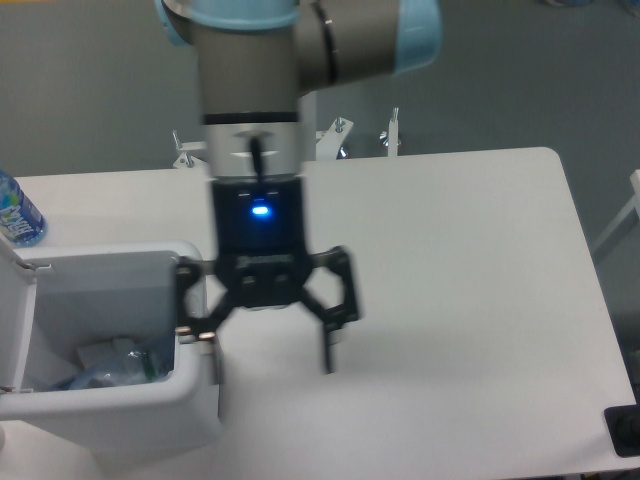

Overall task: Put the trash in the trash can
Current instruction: 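Raise the open gripper up out of the trash can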

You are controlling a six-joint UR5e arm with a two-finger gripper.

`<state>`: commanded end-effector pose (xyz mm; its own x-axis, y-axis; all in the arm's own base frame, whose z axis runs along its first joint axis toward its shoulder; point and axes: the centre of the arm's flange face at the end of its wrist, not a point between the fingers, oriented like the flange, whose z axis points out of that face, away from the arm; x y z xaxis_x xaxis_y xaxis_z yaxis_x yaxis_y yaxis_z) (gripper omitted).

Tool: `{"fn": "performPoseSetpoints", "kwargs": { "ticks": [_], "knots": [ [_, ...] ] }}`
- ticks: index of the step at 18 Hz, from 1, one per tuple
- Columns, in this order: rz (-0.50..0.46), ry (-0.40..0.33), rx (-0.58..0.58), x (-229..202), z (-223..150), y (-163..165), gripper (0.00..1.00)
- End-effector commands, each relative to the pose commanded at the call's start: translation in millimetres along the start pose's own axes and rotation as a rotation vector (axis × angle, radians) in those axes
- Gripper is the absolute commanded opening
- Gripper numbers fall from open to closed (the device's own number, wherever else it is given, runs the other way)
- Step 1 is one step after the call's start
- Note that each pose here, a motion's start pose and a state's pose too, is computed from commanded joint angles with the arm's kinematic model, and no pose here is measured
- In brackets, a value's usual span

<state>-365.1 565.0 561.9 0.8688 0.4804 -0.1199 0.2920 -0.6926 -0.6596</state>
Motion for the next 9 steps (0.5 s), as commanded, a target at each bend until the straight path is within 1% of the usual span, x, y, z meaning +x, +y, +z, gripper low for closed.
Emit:
{"fn": "performPoseSetpoints", "kwargs": {
  "ticks": [3,4,6,7,8,9],
  "knots": [
    [0.115,0.018,-0.139,-23.5,-16.3,17.6,1.0],
    [0.181,0.016,-0.202,-24.4,-20.7,26.3,1.0],
    [0.348,-0.028,-0.338,-31.2,-26.7,49.5,1.0],
    [0.422,-0.041,-0.368,-33.7,-32.8,56.4,1.0],
    [0.466,-0.04,-0.375,-33.5,-39.0,59.7,1.0],
    [0.474,-0.042,-0.382,-37.1,-42.8,62.5,1.0]
  ]
}}
